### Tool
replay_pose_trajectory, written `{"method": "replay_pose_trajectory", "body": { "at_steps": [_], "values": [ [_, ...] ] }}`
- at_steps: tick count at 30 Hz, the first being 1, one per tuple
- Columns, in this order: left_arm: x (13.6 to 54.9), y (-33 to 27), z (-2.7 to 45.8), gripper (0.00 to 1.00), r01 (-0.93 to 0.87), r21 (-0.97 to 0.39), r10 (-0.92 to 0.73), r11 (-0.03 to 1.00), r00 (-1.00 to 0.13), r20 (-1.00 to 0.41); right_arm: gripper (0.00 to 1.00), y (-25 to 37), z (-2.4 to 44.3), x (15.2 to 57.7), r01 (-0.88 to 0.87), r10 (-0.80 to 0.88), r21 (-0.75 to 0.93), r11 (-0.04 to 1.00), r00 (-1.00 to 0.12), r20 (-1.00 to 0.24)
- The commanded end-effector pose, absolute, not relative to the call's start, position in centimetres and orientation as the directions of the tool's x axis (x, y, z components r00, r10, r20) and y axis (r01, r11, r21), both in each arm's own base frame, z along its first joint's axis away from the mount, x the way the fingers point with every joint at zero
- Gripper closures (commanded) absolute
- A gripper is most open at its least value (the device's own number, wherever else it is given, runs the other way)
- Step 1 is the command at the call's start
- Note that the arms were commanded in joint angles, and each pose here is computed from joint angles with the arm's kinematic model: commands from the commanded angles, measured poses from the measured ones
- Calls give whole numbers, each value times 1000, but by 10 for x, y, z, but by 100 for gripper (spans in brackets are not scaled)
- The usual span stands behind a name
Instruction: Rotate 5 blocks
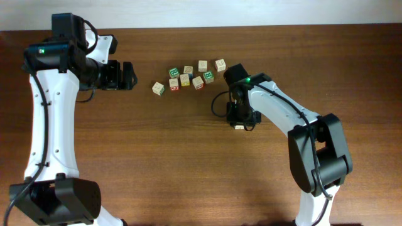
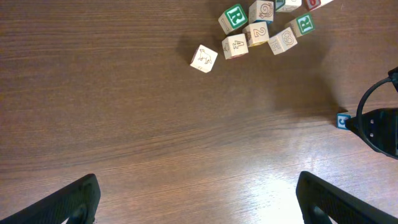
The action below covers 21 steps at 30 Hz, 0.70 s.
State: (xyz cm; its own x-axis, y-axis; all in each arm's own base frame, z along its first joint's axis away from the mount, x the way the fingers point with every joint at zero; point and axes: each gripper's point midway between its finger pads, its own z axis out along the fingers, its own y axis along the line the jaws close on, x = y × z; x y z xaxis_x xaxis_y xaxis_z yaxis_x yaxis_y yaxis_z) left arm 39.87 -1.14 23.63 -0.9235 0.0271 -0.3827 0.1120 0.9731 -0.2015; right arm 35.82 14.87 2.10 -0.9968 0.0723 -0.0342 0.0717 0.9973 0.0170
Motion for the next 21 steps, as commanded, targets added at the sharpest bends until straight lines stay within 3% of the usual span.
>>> {"method": "replay_pose_trajectory", "body": {
  "at_steps": [1,7,9,12,14,17,21],
  "values": [
    [402,-9,239,1,98,-205,11,974,-921,-389,46,145,16,357,100,100,-1,995,-995,-24],
    [402,-9,239,1,98,-205,10,974,-921,-389,36,161,70,396,4,9,43,999,-991,-135],
    [402,-9,239,1,98,-205,11,974,-921,-389,27,171,100,421,-72,-55,63,995,-970,-236],
    [402,-9,239,1,98,-205,11,974,-921,-389,26,194,152,475,-228,-170,72,971,-870,-462],
    [402,-9,239,1,98,-205,11,974,-921,-389,25,203,169,495,-283,-220,48,958,-832,-509],
    [402,-9,239,1,98,-205,11,974,-921,-389,25,216,157,524,-342,-286,14,940,-806,-519],
    [402,-9,239,1,98,-205,11,974,-921,-389,30,238,88,534,-434,-397,-26,901,-797,-454]
  ]
}}
